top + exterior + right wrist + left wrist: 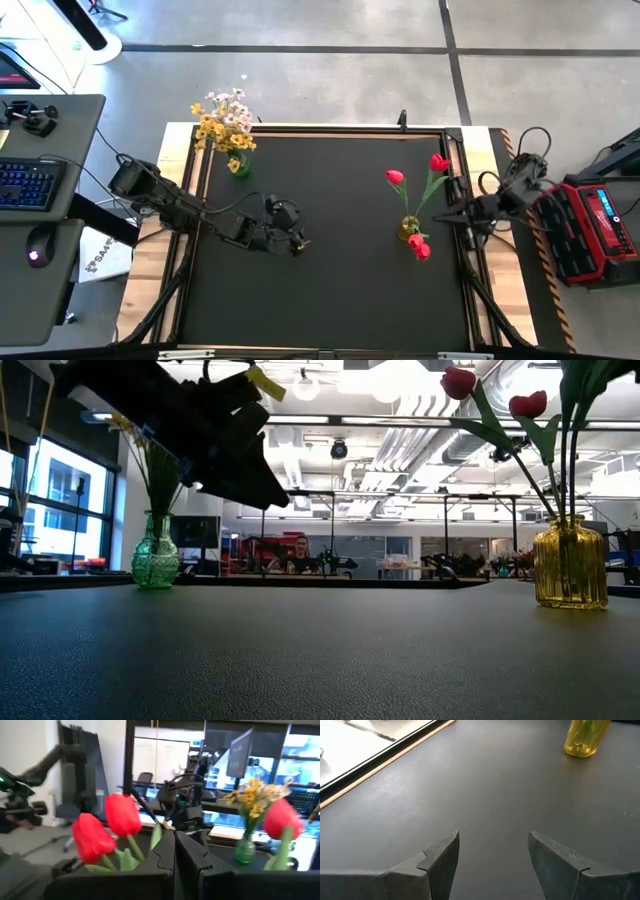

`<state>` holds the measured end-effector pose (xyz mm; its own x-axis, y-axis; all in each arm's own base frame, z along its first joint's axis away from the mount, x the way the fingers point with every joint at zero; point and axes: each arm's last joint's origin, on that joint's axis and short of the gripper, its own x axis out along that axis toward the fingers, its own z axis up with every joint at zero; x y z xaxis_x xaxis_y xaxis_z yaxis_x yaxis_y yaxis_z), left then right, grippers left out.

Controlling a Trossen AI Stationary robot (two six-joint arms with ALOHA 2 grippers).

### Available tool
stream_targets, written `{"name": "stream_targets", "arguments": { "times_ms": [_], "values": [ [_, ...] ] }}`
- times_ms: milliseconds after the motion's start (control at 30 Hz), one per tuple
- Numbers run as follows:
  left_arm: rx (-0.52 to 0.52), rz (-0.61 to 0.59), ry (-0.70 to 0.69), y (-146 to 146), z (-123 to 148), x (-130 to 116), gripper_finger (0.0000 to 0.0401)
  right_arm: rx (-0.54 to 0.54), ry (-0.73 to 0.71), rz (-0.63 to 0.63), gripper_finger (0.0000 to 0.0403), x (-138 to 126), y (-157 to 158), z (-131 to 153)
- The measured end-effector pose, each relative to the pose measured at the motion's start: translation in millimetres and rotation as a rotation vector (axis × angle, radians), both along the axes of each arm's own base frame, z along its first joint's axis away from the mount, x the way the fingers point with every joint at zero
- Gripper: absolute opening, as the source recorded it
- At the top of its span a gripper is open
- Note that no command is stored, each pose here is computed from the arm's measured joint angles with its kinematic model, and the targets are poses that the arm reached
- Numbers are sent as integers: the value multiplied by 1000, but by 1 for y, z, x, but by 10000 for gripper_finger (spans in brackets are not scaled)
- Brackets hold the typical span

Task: Sort flowers into vase by color
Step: Return to Home Position

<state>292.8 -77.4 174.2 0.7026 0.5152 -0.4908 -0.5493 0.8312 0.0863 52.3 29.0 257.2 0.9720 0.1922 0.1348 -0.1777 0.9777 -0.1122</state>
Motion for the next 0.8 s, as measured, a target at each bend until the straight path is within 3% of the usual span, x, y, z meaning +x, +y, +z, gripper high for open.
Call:
{"name": "stream_targets", "arguments": {
  "times_ms": [233, 433, 567, 800],
  "values": [
    [0, 0, -2, 0, 0, 0, 225, 51, -12, -17, 0, 14, 8, -28],
    [0, -4, -1, -1, 0, 0, 225, 74, -17, -97, 0, 22, 5, -39],
    [0, -4, -2, -1, 0, 0, 225, 144, 9, -195, 0, 28, -2, -48],
    [-3, -4, -8, -1, 0, 0, 225, 197, 25, -225, 0, 34, -13, -55]
  ]
}}
